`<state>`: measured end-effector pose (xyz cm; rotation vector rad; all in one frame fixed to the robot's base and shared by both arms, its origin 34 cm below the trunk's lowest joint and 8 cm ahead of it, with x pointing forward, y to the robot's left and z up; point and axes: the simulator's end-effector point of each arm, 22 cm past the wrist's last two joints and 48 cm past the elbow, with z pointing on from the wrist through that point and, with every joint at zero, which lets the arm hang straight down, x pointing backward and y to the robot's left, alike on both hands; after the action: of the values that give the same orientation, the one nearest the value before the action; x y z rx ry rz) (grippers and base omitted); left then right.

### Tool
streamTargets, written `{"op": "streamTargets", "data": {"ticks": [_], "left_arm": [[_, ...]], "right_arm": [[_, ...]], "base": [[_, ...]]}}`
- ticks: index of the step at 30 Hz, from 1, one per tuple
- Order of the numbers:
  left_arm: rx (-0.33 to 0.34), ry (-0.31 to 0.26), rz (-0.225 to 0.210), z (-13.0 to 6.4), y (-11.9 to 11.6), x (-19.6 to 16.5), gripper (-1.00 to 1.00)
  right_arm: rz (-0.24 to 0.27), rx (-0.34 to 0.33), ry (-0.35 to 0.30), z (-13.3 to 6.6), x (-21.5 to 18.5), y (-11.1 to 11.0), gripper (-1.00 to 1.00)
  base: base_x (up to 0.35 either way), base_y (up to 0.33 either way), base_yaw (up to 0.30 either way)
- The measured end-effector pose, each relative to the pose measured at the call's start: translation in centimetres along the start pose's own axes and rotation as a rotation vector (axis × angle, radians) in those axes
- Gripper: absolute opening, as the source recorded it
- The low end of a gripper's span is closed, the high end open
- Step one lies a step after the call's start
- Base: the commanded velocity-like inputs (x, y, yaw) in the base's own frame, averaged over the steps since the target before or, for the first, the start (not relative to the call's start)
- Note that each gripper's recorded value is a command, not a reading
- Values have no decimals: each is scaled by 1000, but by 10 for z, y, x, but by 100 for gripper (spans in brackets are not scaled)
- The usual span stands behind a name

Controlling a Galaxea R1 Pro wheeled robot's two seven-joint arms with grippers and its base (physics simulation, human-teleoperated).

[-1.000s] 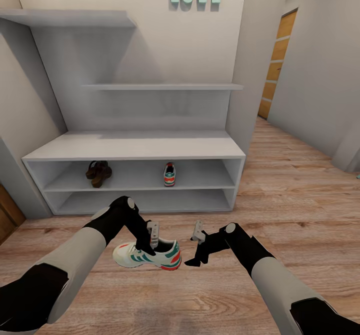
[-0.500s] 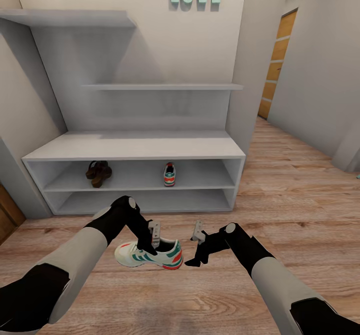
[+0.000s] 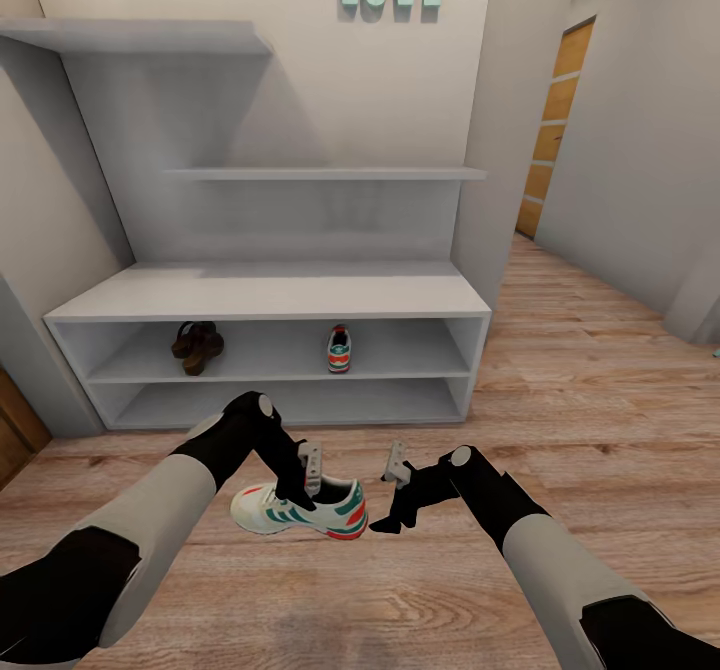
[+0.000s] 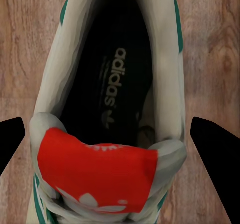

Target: Pick up the two gym shoes and the two sandals from the corridor floor and place them onto the hallstand (shoe rack) in the corridor, making sure they are on the rack and not on the floor. Arrange them so the two gym shoes are next to each other and the two sandals are next to each other.

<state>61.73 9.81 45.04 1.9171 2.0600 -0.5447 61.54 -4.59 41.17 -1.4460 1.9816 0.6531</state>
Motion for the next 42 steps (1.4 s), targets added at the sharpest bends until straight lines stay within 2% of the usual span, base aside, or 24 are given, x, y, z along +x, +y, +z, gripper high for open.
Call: {"op": "streamTargets", "data": {"ticks": [22, 25, 31, 42], "left_arm": [[1, -11, 1, 1, -1, -5, -100], [4, -34, -5, 1, -1, -10, -100], [17, -122, -24, -1, -4, -30, -100], [20, -154, -31, -2, -4, -37, -100]], "right_arm": [[-3, 7, -5, 0, -1, -2, 100], [-3, 7, -5, 0, -1, -2, 100], [-3, 7, -7, 0, -2, -1, 100], [-6, 1, -14, 3, -7, 2, 100]], "base": [[0, 0, 0], [0, 0, 0], [0, 0, 0], [0, 0, 0]]}}
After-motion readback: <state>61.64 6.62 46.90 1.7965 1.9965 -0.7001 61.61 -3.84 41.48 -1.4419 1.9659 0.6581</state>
